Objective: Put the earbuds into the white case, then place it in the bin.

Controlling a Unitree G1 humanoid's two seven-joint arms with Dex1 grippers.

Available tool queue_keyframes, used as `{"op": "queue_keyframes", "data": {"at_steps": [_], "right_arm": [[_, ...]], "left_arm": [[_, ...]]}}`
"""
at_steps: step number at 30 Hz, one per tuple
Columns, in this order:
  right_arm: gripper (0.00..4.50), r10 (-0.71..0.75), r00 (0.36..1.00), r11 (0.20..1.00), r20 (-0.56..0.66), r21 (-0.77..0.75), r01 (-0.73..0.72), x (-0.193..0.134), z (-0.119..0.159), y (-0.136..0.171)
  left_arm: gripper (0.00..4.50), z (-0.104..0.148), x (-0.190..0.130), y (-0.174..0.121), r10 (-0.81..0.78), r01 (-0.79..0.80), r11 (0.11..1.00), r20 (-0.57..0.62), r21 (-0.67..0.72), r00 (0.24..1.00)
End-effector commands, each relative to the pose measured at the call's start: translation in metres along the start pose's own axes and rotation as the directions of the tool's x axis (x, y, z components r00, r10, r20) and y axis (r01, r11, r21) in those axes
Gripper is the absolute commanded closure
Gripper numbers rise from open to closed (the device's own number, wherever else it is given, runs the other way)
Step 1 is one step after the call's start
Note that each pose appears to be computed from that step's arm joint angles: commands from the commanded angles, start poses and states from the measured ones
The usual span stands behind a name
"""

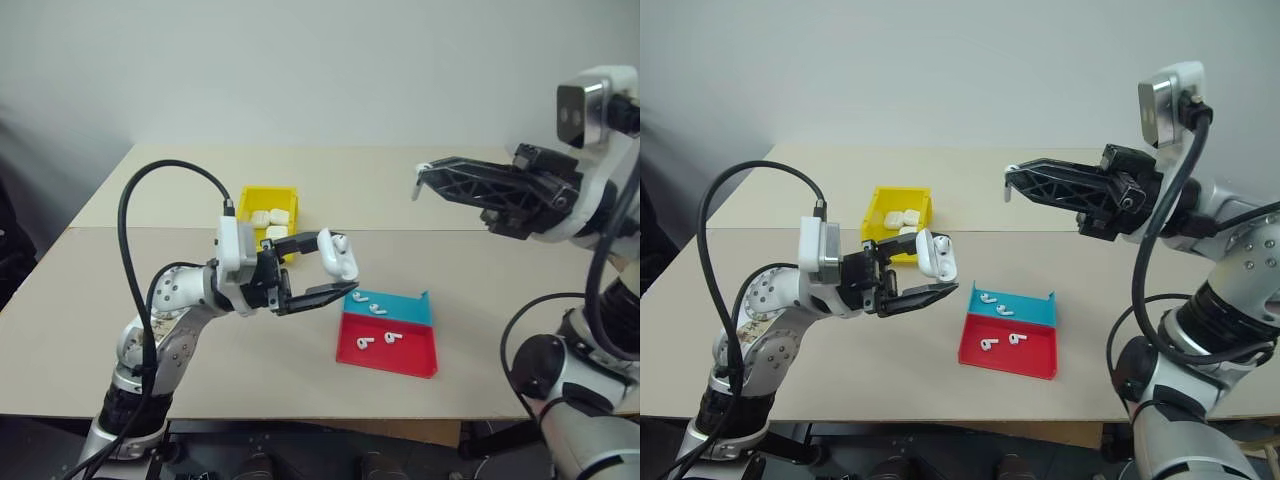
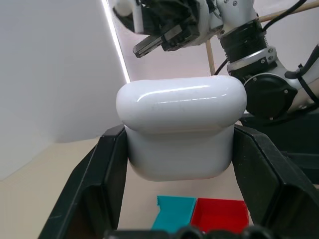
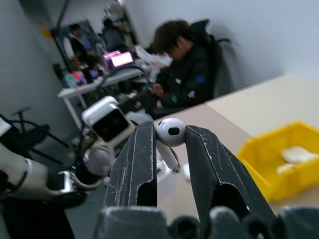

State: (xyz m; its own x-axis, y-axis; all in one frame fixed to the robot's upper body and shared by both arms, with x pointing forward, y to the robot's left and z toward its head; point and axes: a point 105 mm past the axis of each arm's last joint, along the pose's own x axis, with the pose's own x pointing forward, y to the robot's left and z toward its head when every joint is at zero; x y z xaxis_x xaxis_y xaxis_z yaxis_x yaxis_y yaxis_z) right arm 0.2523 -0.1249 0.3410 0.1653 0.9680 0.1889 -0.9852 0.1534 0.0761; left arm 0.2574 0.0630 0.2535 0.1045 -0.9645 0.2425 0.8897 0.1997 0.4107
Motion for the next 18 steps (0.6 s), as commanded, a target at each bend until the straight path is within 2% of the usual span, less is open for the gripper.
{"op": "queue_keyframes", "data": {"at_steps": [1, 5, 18], "right_arm": [[3.58, 0.072, 0.995, 0.997, 0.065, -0.008, -0.072, 0.008, -0.004, 0.014], [3.58, 0.113, 0.991, 0.994, 0.066, -0.017, -0.112, 0.02, -0.024, 0.03], [3.58, 0.064, 0.998, 0.998, 0.008, -0.008, -0.064, 0.028, -0.045, 0.029]], "left_arm": [[1.69, 0.011, 0.008, 0.001, -0.02, 0.019, 1.0, 0.045, 0.012, 0.999], [1.69, 0.016, 0.011, 0.002, -0.025, 0.024, 0.999, 0.062, 0.023, 0.998], [1.69, 0.019, 0.013, -0.001, -0.04, 0.038, 0.999, 0.084, 0.027, 0.996]]}}
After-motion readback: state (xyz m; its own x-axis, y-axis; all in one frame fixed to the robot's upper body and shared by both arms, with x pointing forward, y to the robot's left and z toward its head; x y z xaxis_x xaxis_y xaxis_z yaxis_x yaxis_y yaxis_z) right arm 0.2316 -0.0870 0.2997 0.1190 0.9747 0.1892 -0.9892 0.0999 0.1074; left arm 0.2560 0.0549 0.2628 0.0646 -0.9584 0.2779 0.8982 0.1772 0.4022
